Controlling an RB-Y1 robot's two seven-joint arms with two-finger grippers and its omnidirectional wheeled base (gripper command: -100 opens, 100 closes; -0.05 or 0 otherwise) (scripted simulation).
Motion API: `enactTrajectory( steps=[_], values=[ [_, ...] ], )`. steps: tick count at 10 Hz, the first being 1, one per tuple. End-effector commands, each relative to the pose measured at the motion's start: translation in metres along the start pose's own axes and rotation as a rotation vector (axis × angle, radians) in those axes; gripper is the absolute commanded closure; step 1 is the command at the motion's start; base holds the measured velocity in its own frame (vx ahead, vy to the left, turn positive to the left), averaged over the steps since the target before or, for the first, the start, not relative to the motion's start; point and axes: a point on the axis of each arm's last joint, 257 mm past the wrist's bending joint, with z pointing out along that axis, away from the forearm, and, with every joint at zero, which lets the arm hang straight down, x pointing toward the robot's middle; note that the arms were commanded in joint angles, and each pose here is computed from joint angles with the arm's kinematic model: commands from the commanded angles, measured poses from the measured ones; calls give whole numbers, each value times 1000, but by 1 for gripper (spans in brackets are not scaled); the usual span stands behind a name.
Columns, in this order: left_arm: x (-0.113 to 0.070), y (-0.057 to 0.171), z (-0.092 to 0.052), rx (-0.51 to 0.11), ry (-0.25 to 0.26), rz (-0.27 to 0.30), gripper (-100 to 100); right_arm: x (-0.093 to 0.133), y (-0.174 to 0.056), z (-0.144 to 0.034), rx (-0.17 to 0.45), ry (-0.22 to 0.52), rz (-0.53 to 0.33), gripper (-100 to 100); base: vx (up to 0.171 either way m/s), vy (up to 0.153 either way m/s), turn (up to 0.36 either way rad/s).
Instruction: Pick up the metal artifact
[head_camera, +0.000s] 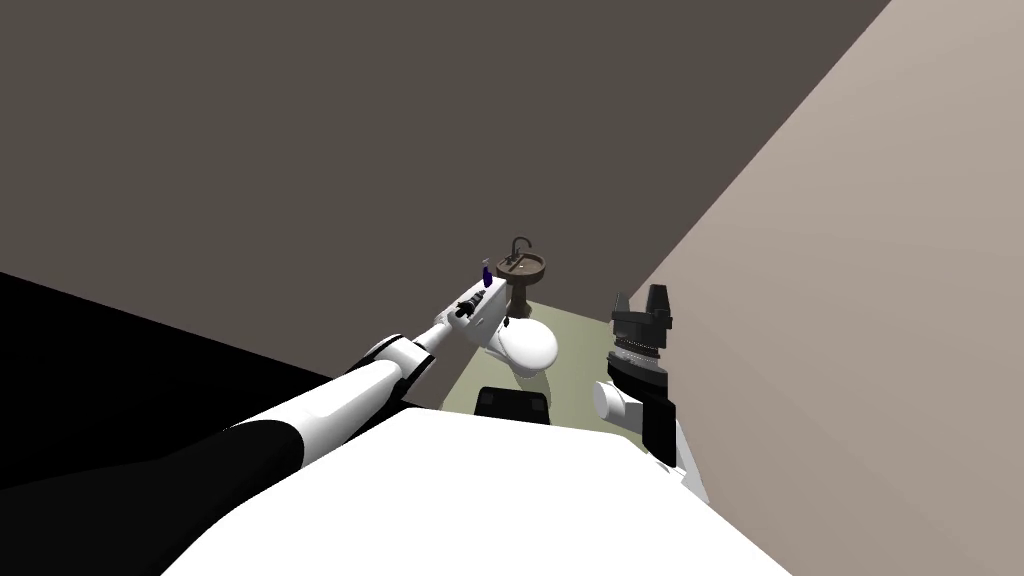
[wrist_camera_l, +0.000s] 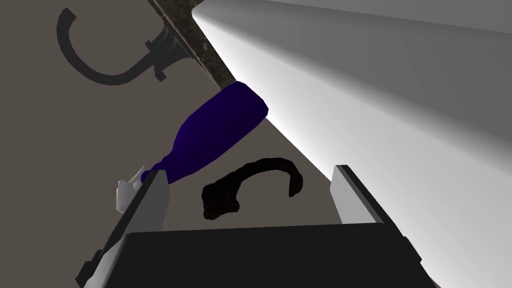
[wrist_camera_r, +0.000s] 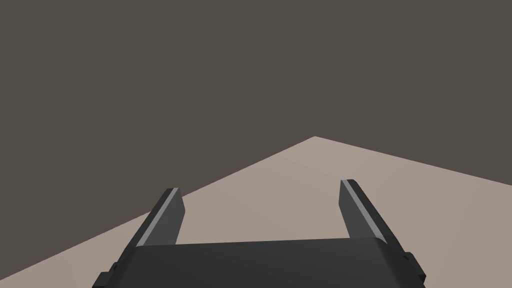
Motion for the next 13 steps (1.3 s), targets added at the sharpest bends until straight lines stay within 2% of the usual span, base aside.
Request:
enactTrajectory(
  steps=[1,4,5,6,10,11,12,13],
  values=[
    [-15,11,-3,-15,-25,-8,-100,0,0,0,0,0,0,0,1,-1,-204],
    [-39,29,-9,-41,-67,-20,-100,0,0,0,0,0,0,0,0,5,-201],
    [-32,26,-7,-36,-56,-19,-100,0,0,0,0,0,0,0,0,5,-39],
    [-33,26,-7,-36,-58,-18,100,0,0,0,0,0,0,0,-2,1,15],
    [-33,27,-7,-37,-58,-18,100,0,0,0,0,0,0,0,0,0,0],
    [-33,27,-7,-37,-58,-18,0,0,0,0,0,0,0,0,0,0,0],
    [-25,18,-5,-25,-42,-13,100,0,0,0,0,0,0,0,1,-1,235],
    [-15,11,-3,-15,-25,-8,100,0,0,0,0,0,0,0,1,-8,274]
  ],
)
